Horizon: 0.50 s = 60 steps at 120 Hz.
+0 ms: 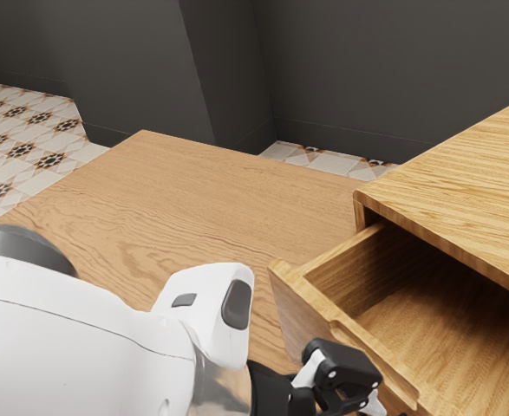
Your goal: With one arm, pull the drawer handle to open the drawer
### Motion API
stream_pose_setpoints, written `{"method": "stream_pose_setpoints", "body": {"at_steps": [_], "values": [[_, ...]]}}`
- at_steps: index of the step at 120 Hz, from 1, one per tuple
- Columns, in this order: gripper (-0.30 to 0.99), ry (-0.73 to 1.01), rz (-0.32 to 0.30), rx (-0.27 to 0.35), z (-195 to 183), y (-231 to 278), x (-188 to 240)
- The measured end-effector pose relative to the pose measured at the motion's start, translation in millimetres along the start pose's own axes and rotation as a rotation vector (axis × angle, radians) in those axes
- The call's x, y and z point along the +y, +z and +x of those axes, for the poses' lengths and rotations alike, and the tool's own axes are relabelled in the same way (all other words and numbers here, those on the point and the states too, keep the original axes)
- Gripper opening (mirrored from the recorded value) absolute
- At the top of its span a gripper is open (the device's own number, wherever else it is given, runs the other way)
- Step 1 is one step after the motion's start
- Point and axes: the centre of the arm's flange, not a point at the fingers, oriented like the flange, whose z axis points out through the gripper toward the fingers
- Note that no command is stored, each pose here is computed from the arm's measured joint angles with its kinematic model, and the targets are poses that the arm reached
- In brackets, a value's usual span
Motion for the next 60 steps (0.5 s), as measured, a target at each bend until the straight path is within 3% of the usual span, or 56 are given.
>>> {"method": "stream_pose_setpoints", "body": {"at_steps": [60], "values": [[0.69,0.012,0.009,0.017,-8.0,-9.9,-16.2]]}}
